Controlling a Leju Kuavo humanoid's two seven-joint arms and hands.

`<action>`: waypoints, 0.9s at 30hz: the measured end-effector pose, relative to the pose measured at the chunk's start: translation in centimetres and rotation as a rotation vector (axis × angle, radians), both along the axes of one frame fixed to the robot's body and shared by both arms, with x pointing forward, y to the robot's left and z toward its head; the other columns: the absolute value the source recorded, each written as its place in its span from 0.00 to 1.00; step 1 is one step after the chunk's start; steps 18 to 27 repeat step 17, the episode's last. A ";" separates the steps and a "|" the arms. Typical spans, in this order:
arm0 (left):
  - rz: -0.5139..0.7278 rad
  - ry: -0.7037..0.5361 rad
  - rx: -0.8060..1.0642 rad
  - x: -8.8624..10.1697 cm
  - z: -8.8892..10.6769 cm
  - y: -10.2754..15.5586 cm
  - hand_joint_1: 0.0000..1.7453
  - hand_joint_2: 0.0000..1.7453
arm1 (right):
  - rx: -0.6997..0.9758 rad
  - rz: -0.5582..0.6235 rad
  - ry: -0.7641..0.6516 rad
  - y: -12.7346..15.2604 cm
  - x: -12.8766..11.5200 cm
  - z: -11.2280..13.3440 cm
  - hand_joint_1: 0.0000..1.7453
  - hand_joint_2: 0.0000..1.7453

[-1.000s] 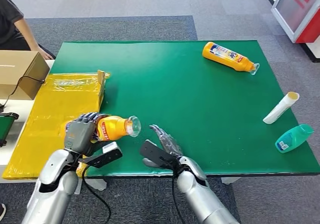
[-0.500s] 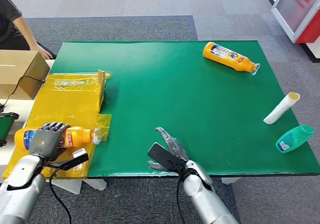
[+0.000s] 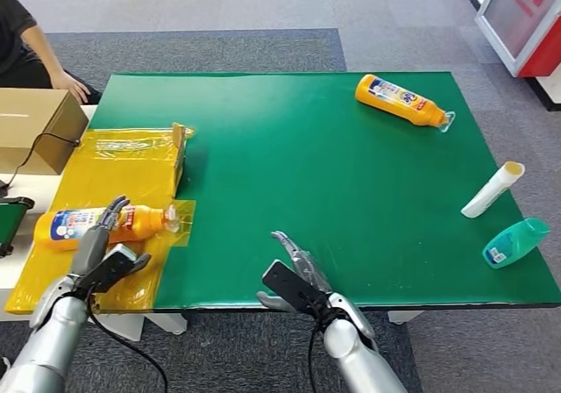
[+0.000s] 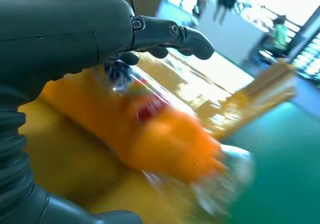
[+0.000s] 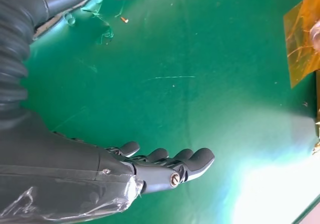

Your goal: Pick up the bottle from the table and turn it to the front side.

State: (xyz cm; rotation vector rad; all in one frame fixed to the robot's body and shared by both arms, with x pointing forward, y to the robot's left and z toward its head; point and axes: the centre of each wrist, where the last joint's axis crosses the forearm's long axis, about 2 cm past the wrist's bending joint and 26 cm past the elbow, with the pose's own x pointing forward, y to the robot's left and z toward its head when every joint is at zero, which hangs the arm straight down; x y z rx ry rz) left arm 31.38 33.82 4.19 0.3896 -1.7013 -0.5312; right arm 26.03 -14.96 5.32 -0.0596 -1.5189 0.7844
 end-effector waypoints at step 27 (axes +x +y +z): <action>0.009 -0.036 -0.778 -7.6 -2.6 -6.4 0.00 1.00 | 0.007 -0.035 0.037 -0.4 -2.0 -0.7 0.00 1.00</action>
